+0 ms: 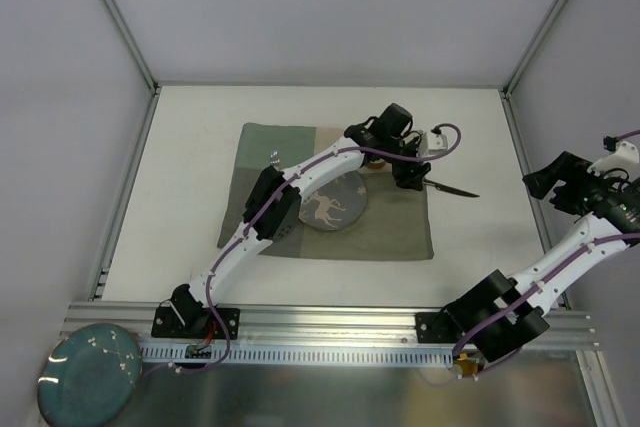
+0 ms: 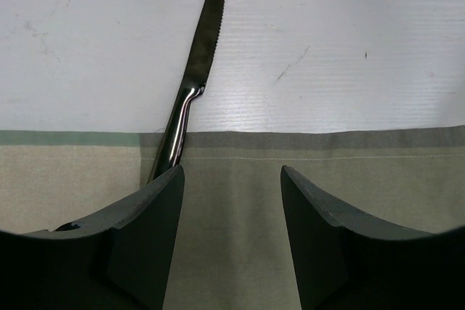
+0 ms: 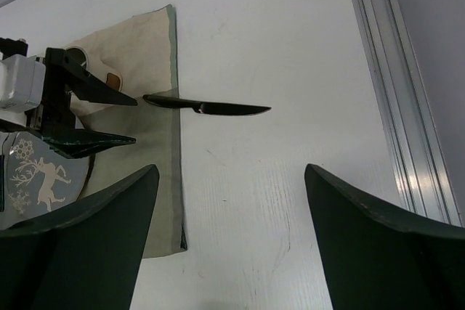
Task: Set the dinner table for one person
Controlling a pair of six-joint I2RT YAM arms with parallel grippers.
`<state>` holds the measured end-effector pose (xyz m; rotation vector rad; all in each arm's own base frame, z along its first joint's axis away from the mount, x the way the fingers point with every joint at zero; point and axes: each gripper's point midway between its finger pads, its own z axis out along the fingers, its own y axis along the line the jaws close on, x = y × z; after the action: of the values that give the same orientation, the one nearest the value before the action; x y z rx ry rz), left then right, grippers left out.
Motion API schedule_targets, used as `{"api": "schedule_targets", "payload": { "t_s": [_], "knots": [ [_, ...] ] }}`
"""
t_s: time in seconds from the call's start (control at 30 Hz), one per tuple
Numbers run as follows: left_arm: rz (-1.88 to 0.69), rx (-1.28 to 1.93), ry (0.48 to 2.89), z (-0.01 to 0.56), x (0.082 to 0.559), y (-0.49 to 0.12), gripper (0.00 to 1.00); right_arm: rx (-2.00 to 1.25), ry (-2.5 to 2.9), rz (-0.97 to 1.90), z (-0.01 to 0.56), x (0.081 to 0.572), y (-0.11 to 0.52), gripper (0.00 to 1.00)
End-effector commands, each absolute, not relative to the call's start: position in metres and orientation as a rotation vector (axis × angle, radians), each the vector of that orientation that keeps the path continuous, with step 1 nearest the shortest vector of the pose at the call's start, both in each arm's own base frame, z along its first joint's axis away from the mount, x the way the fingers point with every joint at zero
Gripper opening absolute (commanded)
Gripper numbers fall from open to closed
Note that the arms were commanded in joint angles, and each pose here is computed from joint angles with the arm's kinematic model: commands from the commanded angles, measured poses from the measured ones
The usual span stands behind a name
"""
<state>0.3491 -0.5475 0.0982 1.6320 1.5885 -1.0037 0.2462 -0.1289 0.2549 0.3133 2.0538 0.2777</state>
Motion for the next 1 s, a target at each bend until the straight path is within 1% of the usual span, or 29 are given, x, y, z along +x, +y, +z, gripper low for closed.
{"api": "schedule_targets", "payload": {
  "t_s": [0.0, 0.17, 0.3, 0.4, 0.57, 0.67, 0.7, 0.8, 0.83, 0.87, 0.9, 0.93, 0.97],
  "knots": [
    [-1.016, 1.613, 1.549, 0.103, 0.347, -0.562, 0.57, 0.276, 2.028, 0.272, 0.268, 0.242, -0.122, 0.86],
    [-0.822, 1.663, 1.524, 0.090, 0.352, -0.565, 0.57, 0.257, 2.019, 0.286, 0.273, 0.242, -0.119, 0.86],
    [-0.645, 1.650, 1.451, 0.093, 0.371, -0.572, 0.57, 0.239, 2.009, 0.315, 0.271, 0.248, -0.120, 0.87],
    [-0.572, 1.654, 1.432, 0.091, 0.378, -0.572, 0.58, 0.251, 2.022, 0.351, 0.267, 0.250, -0.121, 0.87],
    [-0.476, 1.668, 1.394, 0.078, 0.390, -0.571, 0.58, 0.192, 2.012, 0.334, 0.279, 0.244, -0.111, 0.87],
    [-0.447, 1.631, 1.426, 0.088, 0.395, -0.564, 0.58, 0.129, 1.993, 0.321, 0.285, 0.239, -0.101, 0.89],
    [-0.456, 1.588, 1.416, 0.117, 0.395, -0.562, 0.58, 0.124, 1.987, 0.316, 0.286, 0.240, -0.102, 0.90],
    [-0.428, 1.475, 1.451, 0.166, 0.400, -0.550, 0.59, 0.115, 1.975, 0.350, 0.281, 0.251, -0.109, 0.92],
    [-0.417, 1.411, 1.427, 0.209, 0.400, -0.542, 0.59, 0.150, 2.000, 0.394, 0.270, 0.259, -0.118, 0.92],
    [-0.359, 1.352, 1.442, 0.230, 0.407, -0.531, 0.59, 0.147, 2.035, 0.430, 0.262, 0.260, -0.117, 0.91],
    [-0.324, 1.316, 1.465, 0.246, 0.409, -0.520, 0.59, 0.068, 2.060, 0.425, 0.264, 0.270, -0.113, 0.90],
    [-0.316, 1.237, 1.470, 0.284, 0.408, -0.503, 0.59, 0.025, 2.097, 0.412, 0.256, 0.276, -0.115, 0.90],
    [-0.293, 1.206, 1.504, 0.289, 0.410, -0.489, 0.59, 0.025, 2.159, 0.407, 0.239, 0.284, -0.122, 0.90]
  ]
}}
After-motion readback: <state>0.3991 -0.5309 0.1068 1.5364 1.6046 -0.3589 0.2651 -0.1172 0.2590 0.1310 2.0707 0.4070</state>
